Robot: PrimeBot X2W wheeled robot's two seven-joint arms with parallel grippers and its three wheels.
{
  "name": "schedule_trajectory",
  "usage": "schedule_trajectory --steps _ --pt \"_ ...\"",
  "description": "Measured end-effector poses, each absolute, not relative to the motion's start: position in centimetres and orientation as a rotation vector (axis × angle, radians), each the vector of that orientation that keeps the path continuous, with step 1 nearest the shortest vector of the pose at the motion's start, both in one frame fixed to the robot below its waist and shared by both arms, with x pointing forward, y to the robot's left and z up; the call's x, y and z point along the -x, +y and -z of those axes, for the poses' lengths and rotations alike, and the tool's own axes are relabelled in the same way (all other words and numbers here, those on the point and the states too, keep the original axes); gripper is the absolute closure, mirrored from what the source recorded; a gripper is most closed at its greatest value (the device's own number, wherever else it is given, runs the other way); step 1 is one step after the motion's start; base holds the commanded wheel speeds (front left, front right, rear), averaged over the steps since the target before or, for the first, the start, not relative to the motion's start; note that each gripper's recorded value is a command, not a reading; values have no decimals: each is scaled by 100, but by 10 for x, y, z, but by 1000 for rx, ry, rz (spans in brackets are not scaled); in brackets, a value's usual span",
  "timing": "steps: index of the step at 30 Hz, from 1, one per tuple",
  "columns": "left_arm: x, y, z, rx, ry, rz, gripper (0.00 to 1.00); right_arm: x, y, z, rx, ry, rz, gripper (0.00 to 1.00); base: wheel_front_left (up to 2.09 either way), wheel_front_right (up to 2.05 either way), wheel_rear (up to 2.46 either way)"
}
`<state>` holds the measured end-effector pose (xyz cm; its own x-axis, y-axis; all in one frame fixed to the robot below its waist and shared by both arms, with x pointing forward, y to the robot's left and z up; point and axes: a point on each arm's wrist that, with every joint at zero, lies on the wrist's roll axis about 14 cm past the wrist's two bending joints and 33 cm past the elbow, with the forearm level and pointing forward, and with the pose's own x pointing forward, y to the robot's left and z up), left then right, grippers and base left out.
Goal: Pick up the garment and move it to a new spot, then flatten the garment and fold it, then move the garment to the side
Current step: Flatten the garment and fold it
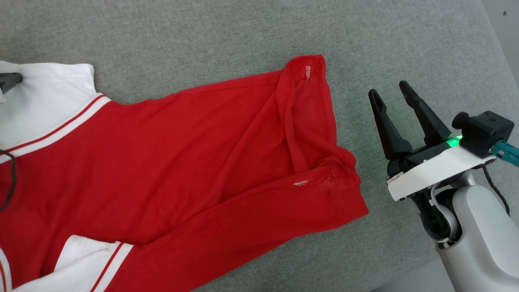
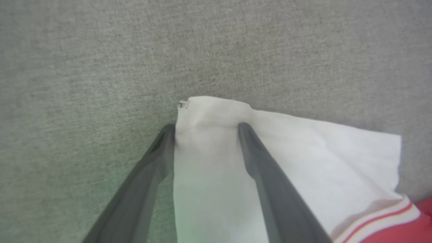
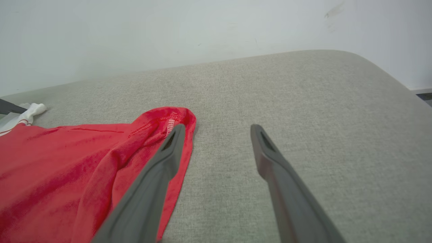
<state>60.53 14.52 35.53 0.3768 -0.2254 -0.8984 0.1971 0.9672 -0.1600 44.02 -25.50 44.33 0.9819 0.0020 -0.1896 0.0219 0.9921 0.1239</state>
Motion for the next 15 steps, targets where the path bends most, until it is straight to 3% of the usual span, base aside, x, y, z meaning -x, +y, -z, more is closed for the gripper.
schedule_trajectory --steps 1,6,15 --pt "-605 144 -353 30 1158 270 100 -440 -254 -441 -134 199 10 0 0 0 0" --pt "-605 140 -350 67 1137 267 100 -445 -253 -433 -139 266 -25 0 0 0 0" --pt "-603 133 -372 56 1024 306 100 -481 -237 -413 -195 578 -161 0 0 0 0"
